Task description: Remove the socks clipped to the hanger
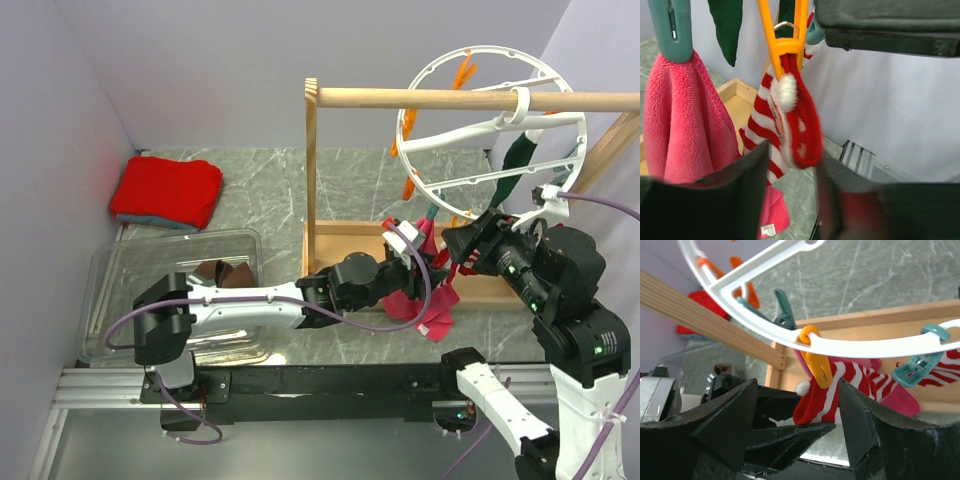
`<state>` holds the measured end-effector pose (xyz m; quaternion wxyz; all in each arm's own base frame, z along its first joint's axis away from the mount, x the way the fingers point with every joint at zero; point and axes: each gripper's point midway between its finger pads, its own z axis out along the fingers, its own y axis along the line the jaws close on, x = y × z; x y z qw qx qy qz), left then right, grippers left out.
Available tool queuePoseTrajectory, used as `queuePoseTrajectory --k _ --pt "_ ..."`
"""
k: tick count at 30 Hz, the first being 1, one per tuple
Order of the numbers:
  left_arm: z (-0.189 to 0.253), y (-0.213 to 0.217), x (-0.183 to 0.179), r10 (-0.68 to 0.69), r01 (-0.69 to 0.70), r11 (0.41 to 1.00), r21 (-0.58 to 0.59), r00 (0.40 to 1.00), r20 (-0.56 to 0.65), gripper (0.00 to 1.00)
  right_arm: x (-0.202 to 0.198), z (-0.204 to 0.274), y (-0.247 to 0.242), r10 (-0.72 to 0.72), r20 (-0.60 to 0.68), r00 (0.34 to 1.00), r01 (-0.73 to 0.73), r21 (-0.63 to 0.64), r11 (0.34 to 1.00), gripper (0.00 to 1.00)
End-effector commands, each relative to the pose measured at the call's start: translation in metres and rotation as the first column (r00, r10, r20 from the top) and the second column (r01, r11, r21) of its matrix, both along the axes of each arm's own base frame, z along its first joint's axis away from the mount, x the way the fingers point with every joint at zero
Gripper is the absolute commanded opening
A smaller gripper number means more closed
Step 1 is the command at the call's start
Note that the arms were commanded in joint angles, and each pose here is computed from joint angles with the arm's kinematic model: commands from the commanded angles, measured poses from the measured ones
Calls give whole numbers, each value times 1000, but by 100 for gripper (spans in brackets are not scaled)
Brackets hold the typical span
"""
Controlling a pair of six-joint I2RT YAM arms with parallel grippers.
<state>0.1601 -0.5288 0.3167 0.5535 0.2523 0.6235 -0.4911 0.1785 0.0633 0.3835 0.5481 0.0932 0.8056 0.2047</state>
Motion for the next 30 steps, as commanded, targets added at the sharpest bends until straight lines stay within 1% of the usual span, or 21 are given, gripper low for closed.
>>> queuePoseTrajectory --k 1,3,6,8,11,17,22,23,24,26,30 --pt "35 -6 -1 -7 8 996 -89 1000 11 37 1 9 -11 -59 5 998 59 -25 998 72" --pt "37 -9 -3 -21 22 995 -98 1000 12 27 1 8 -12 -63 -6 998 63 -38 997 70" --pt "39 -15 -7 -52 53 994 -99 999 12 17 2 10 -16 -75 -15 997 74 -61 995 69" --pt "41 -19 -8 -66 66 993 -99 998 5 14 3 10 -19 -93 -27 995 90 -84 992 68" --pt "46 -23 -13 -95 94 989 -112 996 -2 8 4 7 -17 -80 -39 996 76 -98 992 68" --pt "53 -32 -21 -152 149 981 -122 988 -16 2 12 -1 -15 -73 -62 995 64 -134 989 68" --pt "50 -38 -27 -184 179 977 -118 982 -35 1 18 1 -17 -88 -58 994 78 -160 984 68" --pt "48 -39 -27 -186 181 977 -114 982 -40 1 19 0 -17 -88 -62 994 77 -167 983 67" --pt "47 -39 -28 -188 182 977 -115 981 -45 1 19 0 -17 -92 -64 994 80 -174 982 63" --pt "46 -40 -29 -197 190 975 -117 979 -52 1 21 -2 -20 -106 -74 992 90 -195 977 59" --pt "46 -42 -31 -207 198 973 -119 977 -60 1 24 -7 -15 -92 -85 992 72 -207 976 59"
